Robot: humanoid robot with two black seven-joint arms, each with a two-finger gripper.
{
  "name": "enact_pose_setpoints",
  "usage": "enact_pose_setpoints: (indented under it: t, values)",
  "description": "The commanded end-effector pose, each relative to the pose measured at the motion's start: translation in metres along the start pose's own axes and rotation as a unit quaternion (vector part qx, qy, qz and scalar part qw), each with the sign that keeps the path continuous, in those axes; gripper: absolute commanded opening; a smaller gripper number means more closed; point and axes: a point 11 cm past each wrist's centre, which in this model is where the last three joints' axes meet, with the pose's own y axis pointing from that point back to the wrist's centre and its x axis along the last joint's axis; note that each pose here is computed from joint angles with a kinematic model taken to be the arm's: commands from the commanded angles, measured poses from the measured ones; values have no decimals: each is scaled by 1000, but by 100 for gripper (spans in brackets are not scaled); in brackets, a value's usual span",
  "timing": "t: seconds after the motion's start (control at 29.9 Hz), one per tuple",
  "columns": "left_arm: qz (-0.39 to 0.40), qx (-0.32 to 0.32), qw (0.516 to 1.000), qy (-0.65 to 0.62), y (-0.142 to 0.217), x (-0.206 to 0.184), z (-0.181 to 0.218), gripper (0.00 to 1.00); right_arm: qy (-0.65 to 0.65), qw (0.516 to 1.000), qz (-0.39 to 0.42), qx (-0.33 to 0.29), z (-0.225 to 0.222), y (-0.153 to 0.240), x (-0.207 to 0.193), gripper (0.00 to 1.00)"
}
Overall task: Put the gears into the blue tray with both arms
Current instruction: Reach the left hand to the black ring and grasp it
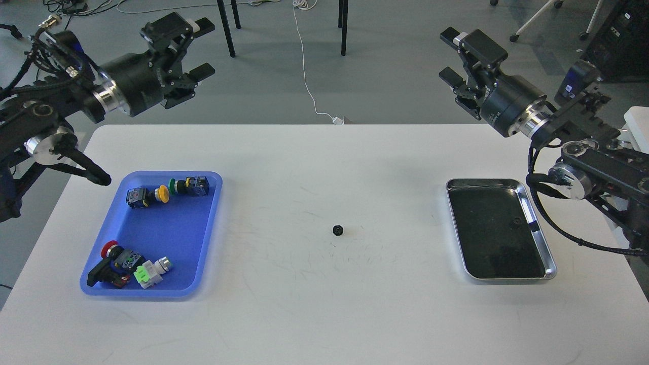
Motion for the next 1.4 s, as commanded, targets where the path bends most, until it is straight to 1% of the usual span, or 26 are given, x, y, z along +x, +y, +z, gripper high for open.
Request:
enact_pose_setpoints:
  t: [0.0, 0.1, 0.23, 0.33, 0.5, 0.6, 0.7, 0.84, 1.0, 1.07, 1.17, 1.24, 1.3, 1.37]
  values:
    - [-74, -7, 994, -83, -24, -48, 14, 98, -105, 993, 46, 8, 16, 22, 14, 97]
    - [-132, 3, 977, -166, -44, -97, 6, 98, -194, 977, 84, 11, 34, 40, 22, 98]
    - [-172, 28, 938, -299, -58, -145, -28, 97, -268, 956, 120, 13, 54, 62, 27, 98]
    - [-199, 23, 906, -372, -66, -177, -43, 97, -311, 943, 121, 22, 62, 74, 26, 98]
    - [-266, 30, 835, -481, -63, -223, -87, 94, -374, 919, 114, 52, 72, 100, 23, 98]
    - [-287, 22, 800, -527, -67, -243, -102, 92, -400, 908, 108, 64, 77, 114, 13, 99]
    - [-290, 37, 795, -531, -73, -247, -115, 88, -420, 900, 105, 59, 86, 130, 0, 99]
    - [-286, 64, 795, -530, -81, -246, -132, 84, -427, 894, 128, 53, 97, 152, 2, 99]
    - [-283, 51, 799, -529, -92, -261, -129, 78, -430, 887, 159, 50, 106, 176, 9, 99]
    - [-285, 51, 797, -530, -92, -262, -129, 72, -430, 887, 159, 52, 106, 179, 10, 99]
    - [-296, 55, 792, -532, -87, -266, -137, 58, -426, 889, 159, 50, 105, 181, 13, 99]
    - [-300, 67, 787, -535, -85, -263, -144, 50, -426, 889, 159, 51, 105, 181, 14, 99]
    - [-298, 79, 785, -537, -83, -257, -150, 47, -425, 889, 160, 53, 104, 181, 15, 99]
    - [-297, 82, 785, -537, -82, -254, -152, 47, -424, 889, 161, 55, 103, 180, 16, 99]
